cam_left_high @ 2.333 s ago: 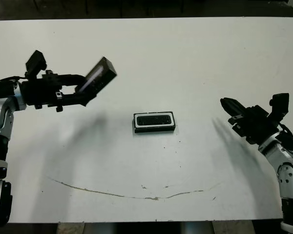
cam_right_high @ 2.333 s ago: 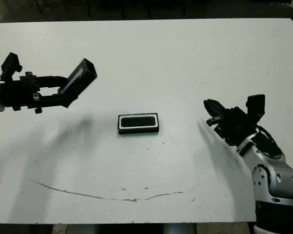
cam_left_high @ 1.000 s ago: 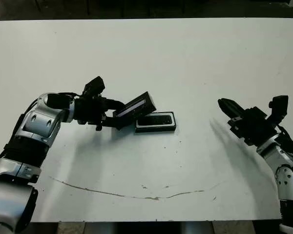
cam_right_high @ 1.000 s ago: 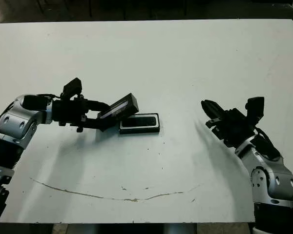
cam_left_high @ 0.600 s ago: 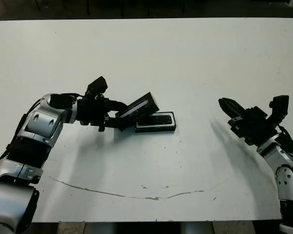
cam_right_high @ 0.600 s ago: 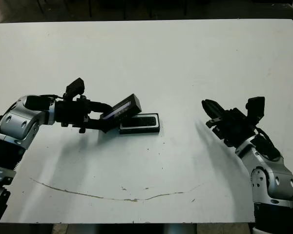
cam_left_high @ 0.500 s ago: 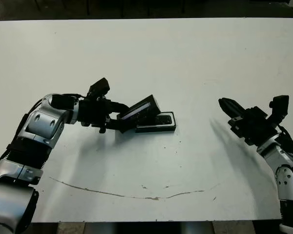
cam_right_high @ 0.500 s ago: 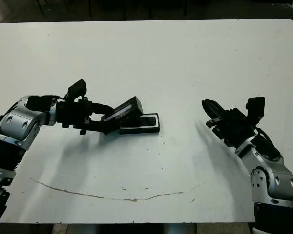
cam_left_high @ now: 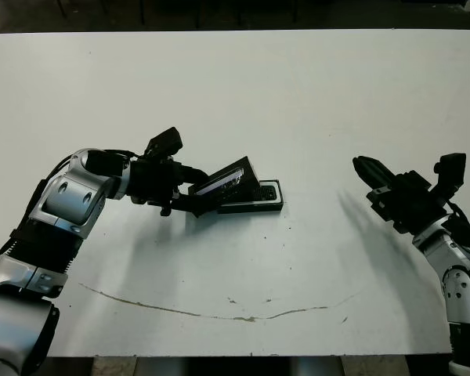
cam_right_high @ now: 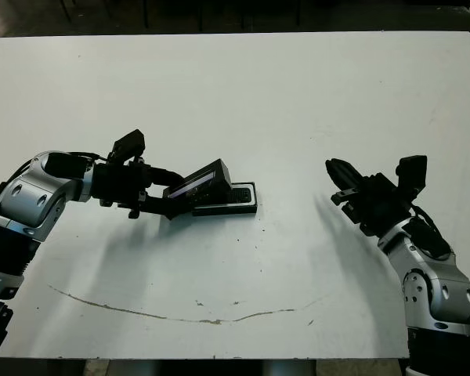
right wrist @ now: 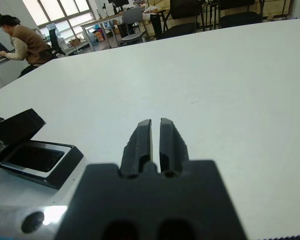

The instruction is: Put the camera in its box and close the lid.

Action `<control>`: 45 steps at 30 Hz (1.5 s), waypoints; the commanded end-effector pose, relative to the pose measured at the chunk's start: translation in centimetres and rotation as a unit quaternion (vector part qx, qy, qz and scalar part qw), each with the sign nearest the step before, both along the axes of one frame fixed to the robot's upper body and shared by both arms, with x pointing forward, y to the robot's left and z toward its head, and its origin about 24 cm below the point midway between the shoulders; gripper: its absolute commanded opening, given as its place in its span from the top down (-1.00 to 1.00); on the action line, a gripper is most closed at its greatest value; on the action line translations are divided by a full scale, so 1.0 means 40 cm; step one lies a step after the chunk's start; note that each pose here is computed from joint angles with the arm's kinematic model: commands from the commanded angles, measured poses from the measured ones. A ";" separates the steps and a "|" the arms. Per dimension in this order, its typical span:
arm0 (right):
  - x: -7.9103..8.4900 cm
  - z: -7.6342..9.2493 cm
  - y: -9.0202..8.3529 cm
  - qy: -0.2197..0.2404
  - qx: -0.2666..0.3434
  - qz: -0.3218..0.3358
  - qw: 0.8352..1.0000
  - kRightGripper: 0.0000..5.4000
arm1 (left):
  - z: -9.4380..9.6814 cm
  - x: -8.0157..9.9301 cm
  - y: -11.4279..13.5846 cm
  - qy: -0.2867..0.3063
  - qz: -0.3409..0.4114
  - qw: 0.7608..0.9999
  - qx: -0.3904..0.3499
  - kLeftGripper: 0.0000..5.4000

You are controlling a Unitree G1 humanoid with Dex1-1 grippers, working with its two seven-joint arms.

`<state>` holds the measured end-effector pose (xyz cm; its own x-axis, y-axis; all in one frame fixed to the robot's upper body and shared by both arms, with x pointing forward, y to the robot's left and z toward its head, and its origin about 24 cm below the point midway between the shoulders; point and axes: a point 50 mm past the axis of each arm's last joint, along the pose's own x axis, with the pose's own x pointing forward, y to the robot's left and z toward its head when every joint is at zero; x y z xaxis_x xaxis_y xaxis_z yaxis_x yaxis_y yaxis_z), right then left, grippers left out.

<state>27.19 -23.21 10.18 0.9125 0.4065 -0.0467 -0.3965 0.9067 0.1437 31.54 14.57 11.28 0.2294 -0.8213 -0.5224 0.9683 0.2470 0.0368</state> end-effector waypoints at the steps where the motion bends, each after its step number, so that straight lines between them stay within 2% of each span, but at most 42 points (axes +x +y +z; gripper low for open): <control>1: -0.011 -0.022 -0.005 0.025 0.004 -0.010 1.000 1.00 | -0.095 -0.031 -0.020 0.027 -0.007 0.999 0.044 0.07; 7: -0.015 -0.017 -0.004 0.029 0.000 -0.016 0.999 1.00 | -0.130 -0.046 -0.057 -0.006 -0.034 0.996 0.079 0.07; 16: -0.009 -0.023 -0.008 0.035 0.021 -0.004 0.999 1.00 | -0.127 -0.047 -0.056 -0.015 -0.054 0.994 0.095 0.08; 30: -0.006 -0.019 -0.008 0.028 0.014 -0.006 0.999 1.00 | -0.130 -0.049 -0.053 0.015 -0.056 0.996 0.072 0.08; 34: -0.004 -0.019 -0.008 0.024 0.015 0.003 1.000 1.00 | -0.131 -0.048 -0.042 0.020 -0.057 0.997 0.056 0.08; 45: 0.002 -0.018 -0.009 0.019 0.014 0.007 1.000 1.00 | -0.131 -0.067 -0.004 0.051 -0.047 0.995 0.074 0.08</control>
